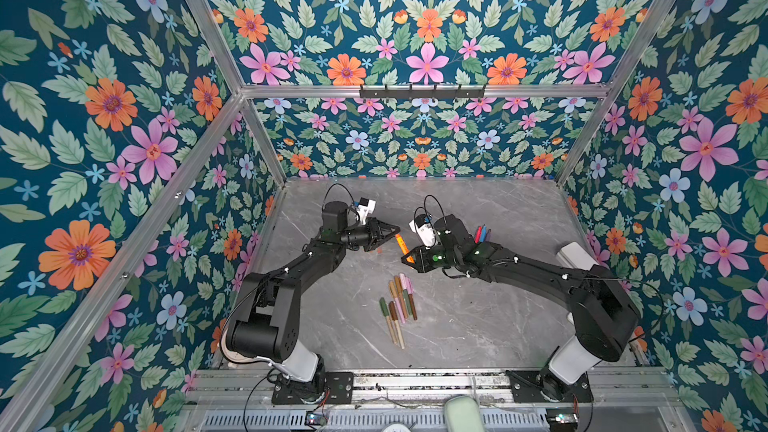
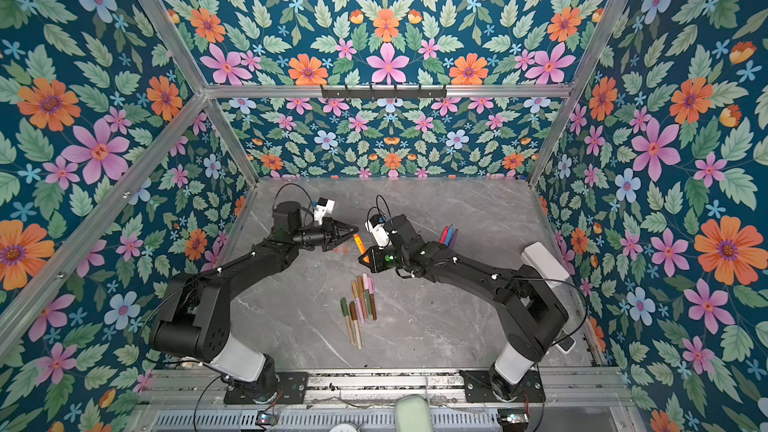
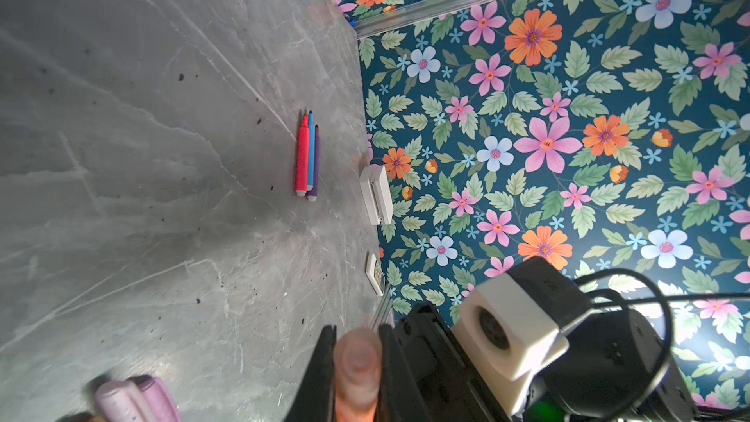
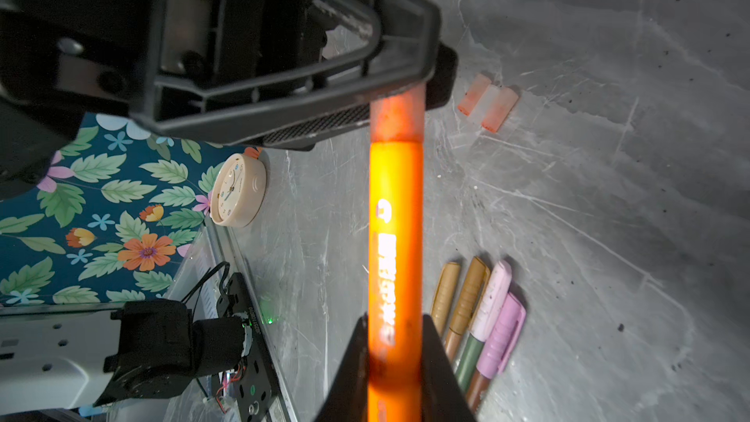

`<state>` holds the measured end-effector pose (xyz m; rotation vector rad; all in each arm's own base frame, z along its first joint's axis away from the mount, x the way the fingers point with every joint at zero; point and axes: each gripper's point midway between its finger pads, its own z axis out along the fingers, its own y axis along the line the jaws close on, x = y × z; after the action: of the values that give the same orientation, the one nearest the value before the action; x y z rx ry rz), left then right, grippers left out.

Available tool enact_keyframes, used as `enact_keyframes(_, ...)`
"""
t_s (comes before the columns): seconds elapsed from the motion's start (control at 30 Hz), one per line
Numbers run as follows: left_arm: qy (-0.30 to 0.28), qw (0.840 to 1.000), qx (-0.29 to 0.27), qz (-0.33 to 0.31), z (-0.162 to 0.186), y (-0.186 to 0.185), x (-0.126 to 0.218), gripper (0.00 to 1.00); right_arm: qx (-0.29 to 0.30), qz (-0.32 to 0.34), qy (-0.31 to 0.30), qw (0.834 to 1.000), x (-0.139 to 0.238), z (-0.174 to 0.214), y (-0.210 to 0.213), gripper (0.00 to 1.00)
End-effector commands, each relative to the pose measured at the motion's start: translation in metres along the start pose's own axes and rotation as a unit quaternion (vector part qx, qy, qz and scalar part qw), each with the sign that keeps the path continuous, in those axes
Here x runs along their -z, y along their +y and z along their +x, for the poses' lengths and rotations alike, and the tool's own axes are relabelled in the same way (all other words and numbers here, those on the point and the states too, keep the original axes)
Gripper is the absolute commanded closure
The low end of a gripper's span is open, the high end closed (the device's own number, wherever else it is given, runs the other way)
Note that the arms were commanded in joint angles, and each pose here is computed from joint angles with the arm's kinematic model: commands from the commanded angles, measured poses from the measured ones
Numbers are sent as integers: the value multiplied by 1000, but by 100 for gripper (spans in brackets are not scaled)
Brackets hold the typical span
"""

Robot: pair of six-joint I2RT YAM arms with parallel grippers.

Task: Open the pen caps
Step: 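Pull the cap away with the left gripper while the right gripper holds the highlighter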

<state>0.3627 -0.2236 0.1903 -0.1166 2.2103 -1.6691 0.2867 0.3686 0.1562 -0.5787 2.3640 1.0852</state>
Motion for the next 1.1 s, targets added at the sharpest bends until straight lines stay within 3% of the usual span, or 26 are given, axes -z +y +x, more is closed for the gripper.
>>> enact_keyframes(0.0,-171,983,-63,-7,-72,-13,20,100,-62,3,170,984,3,83,-10,100)
enact_keyframes(0.4,-212,973,-95,6,-112,-45,21,100,-64,-20,190,980,-7,88,5,100)
enact_keyframes(0.63,-220,967,-123,-38,-124,-40,27,100,-63,-16,191,979,-4,91,6,100)
enact_keyframes(0.77,-197,959,-128,-157,-119,2,32,100,-60,13,180,982,0,90,-3,100)
enact_keyframes(0.9,-176,930,-123,-298,-102,69,51,100,-60,51,170,982,3,90,-17,100)
enact_keyframes(1.07,-144,900,-113,-395,-78,128,67,100,-67,69,164,982,6,90,-28,100)
